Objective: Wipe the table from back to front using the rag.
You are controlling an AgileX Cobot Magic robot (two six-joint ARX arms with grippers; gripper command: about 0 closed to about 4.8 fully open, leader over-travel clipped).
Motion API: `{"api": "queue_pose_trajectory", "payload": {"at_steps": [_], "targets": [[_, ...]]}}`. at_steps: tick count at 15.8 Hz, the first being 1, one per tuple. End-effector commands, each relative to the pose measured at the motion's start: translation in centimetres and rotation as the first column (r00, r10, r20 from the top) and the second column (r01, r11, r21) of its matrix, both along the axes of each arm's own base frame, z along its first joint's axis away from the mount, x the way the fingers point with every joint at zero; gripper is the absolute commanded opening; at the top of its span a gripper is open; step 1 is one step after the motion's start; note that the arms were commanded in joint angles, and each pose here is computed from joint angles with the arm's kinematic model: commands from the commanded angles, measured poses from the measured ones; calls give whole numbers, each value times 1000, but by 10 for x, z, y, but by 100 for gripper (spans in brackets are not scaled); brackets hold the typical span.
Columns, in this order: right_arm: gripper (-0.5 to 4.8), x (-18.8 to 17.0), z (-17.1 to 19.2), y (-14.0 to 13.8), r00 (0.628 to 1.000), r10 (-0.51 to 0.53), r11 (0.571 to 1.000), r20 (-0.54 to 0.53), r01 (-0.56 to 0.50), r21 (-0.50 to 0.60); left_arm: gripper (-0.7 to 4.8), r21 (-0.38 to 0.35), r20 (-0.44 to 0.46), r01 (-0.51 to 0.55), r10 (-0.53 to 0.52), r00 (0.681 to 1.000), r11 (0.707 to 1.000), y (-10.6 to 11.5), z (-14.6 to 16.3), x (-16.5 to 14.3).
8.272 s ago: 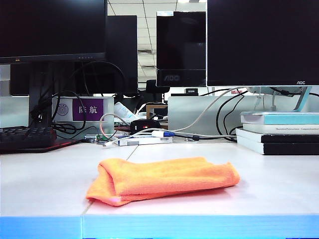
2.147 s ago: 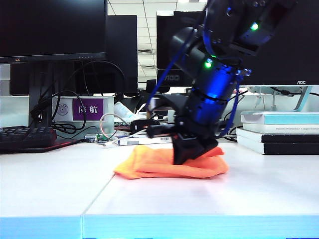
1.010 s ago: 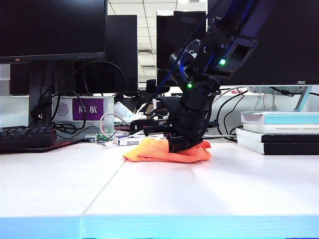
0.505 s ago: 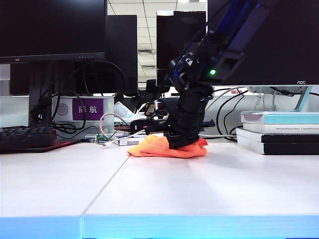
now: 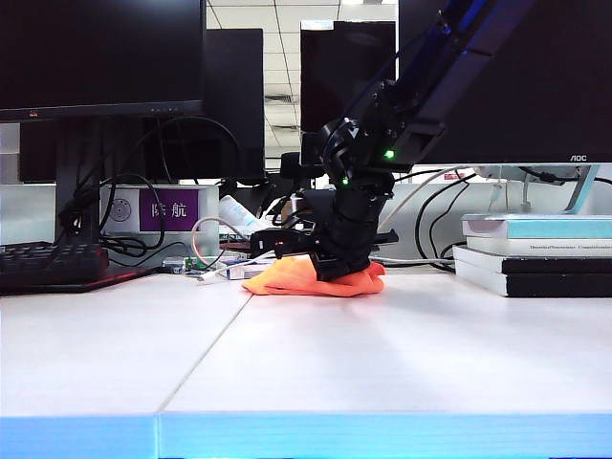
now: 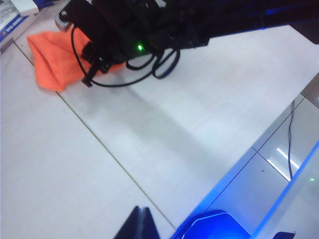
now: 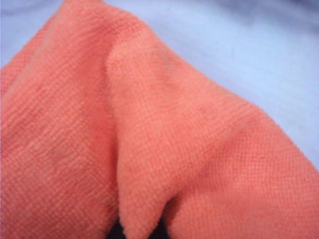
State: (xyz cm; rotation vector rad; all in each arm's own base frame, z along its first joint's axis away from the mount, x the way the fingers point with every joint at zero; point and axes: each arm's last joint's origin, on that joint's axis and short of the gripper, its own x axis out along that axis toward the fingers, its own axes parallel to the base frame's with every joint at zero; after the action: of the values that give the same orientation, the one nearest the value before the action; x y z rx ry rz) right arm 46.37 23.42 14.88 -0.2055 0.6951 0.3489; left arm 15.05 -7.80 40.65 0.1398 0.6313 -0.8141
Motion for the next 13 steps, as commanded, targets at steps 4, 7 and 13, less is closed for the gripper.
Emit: {"api": "queue_pose_trajectory", "payload": {"at_steps": [4,7,13], "targets": [[-1,26,-7,-3,1000,-22,999,-17,21,-24,-6,-1,-8,6,-6,1000,1000,0,0,-1],[-1,38,-8,-1,1000,-26,1000,8,26,-11,-6,2,-14,6,-6,1000,1000,0,0,-1],[-1,65,-4,1,997,-36,999,65,36,7,-6,-1,-16,4,-4,1000,1000,0,0,-1]]}}
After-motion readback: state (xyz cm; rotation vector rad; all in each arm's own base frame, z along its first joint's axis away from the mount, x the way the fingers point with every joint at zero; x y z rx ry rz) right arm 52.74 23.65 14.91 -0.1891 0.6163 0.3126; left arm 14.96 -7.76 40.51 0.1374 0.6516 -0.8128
